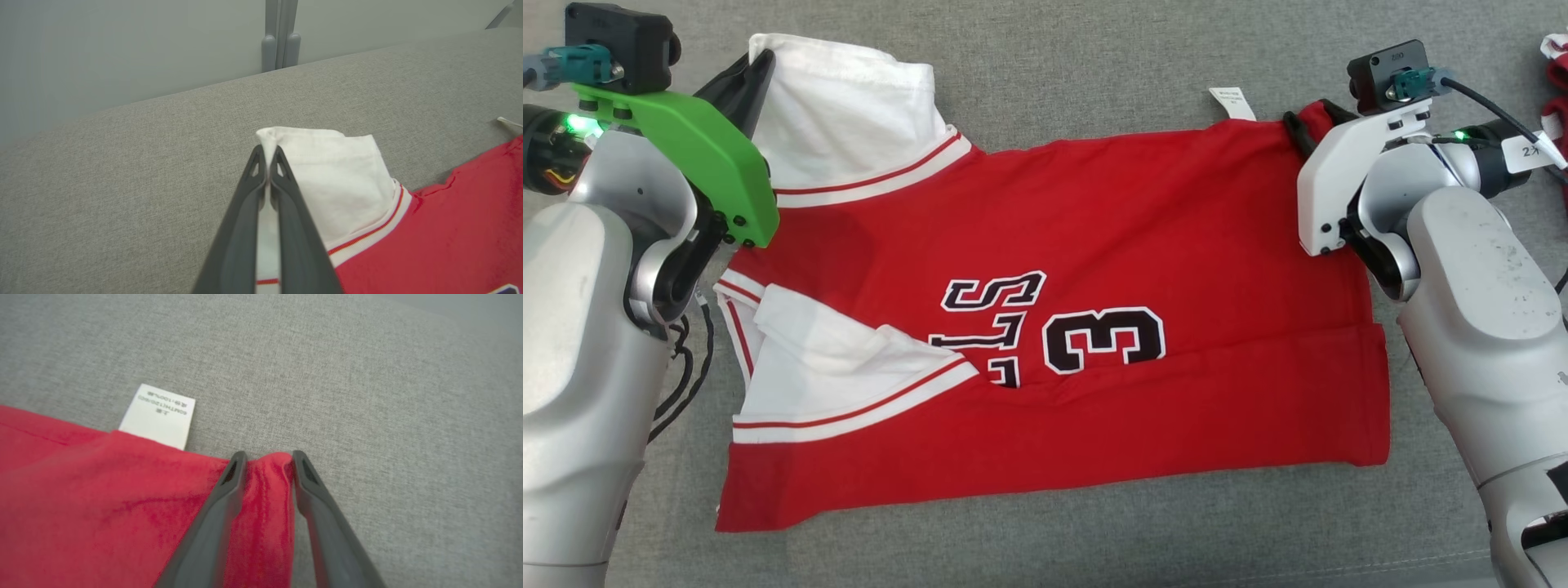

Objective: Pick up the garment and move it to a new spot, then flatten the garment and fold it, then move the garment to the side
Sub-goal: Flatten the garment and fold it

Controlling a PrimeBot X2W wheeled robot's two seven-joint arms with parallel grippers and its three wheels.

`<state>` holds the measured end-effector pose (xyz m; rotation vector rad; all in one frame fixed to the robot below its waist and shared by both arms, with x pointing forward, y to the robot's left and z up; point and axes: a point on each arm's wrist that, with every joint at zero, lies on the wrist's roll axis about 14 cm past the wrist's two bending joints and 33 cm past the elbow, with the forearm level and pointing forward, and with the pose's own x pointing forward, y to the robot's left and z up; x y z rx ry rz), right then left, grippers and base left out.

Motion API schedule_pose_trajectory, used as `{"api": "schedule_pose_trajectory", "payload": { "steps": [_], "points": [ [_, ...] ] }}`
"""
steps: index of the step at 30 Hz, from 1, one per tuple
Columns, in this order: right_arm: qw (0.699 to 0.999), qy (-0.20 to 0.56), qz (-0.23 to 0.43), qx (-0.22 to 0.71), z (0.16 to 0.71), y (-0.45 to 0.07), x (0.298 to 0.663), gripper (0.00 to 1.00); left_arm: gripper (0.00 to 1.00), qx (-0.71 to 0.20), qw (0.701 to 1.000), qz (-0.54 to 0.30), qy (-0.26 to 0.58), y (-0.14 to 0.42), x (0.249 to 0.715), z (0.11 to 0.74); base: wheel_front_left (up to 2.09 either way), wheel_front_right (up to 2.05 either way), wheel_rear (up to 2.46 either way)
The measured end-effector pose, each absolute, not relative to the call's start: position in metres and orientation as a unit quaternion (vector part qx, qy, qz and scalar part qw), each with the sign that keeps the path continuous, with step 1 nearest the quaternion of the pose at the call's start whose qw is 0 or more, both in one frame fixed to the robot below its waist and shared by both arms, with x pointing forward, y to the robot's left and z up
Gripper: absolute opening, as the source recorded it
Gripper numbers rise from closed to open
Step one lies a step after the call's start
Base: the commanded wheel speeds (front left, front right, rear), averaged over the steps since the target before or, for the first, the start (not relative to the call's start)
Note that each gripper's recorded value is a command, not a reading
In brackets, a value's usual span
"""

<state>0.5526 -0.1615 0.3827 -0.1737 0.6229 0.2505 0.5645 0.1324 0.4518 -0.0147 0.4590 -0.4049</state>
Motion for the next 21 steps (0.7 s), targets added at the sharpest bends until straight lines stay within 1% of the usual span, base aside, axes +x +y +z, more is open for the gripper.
{"api": "schedule_pose_trajectory", "payload": {
  "steps": [2, 4, 9, 13, 17, 21],
  "points": [
    [0.94, 0.307, 0.122, -0.083, 0.383, -0.162, 0.552, 0.0, 0.0, -0.01, 0.956, -0.198, 0.218, 0.133, 0.565, 0.455, 0.0, 0.0, 0.0],
    [0.942, 0.303, 0.118, -0.081, 0.384, -0.165, 0.553, 0.0, 0.0, -0.012, 0.957, -0.197, 0.213, 0.133, 0.565, 0.458, 0.0, 0.0, 0.0],
    [0.964, 0.235, 0.1, -0.072, 0.412, -0.175, 0.567, 0.0, 0.0, -0.02, 0.964, -0.188, 0.187, 0.135, 0.57, 0.467, 0.0, 0.0, 0.0],
    [0.973, 0.2, 0.099, -0.063, 0.426, -0.174, 0.568, 0.0, 0.0, -0.024, 0.967, -0.189, 0.167, 0.131, 0.571, 0.478, 0.0, 0.0, 0.0],
    [0.979, 0.168, 0.107, -0.044, 0.435, -0.168, 0.558, 0.0, 0.0, -0.029, 0.969, -0.193, 0.149, 0.128, 0.564, 0.487, 0.0, 0.0, 0.0],
    [0.983, 0.147, 0.106, -0.022, 0.434, -0.17, 0.538, 0.0, 0.0, -0.041, 0.968, -0.199, 0.15, 0.128, 0.54, 0.481, 0.0, 0.0, 0.0]
  ]
}}
